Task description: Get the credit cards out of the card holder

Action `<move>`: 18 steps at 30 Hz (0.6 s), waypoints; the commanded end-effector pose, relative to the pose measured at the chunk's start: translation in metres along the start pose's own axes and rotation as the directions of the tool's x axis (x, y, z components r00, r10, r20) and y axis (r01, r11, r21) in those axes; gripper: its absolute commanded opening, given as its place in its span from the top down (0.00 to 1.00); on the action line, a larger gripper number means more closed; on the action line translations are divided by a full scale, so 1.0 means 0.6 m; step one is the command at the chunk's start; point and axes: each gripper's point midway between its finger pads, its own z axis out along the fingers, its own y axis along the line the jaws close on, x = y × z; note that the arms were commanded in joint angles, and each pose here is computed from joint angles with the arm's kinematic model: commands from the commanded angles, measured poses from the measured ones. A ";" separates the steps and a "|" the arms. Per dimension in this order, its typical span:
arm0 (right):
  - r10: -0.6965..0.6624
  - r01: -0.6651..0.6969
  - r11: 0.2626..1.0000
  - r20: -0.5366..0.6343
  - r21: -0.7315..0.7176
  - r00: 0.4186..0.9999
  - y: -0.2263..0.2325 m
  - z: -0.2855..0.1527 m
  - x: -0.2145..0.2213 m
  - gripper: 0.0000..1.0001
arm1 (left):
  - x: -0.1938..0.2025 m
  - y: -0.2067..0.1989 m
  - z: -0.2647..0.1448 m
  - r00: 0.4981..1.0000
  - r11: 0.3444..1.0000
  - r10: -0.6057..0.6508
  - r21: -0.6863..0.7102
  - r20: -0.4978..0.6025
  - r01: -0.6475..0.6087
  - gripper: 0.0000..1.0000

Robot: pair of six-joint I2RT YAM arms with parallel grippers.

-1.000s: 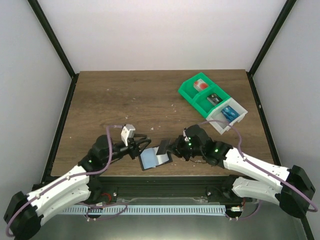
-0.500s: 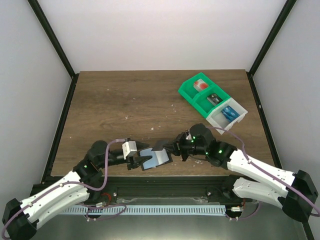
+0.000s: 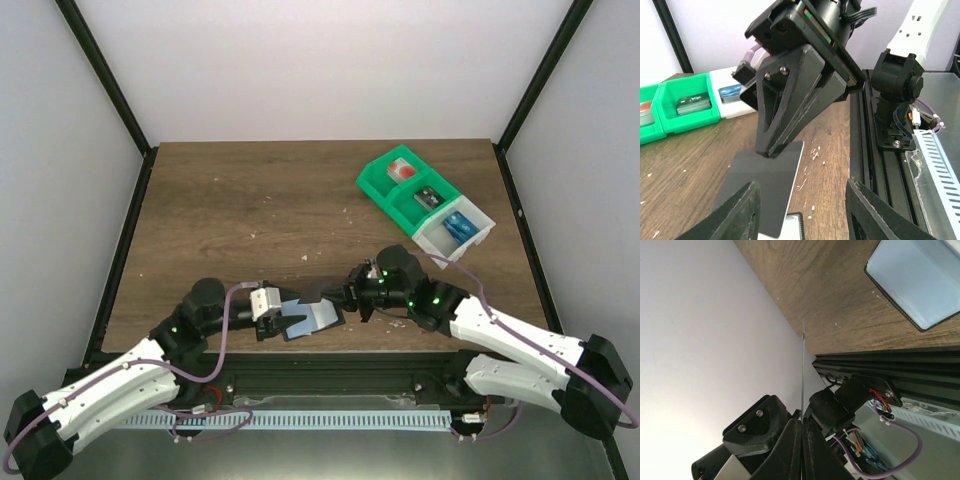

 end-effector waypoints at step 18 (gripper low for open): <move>-0.034 0.029 0.999 -0.128 -0.041 0.991 0.018 0.001 0.036 0.99 | 0.008 0.004 0.016 0.990 0.994 0.104 0.034 -0.090 -0.101 0.64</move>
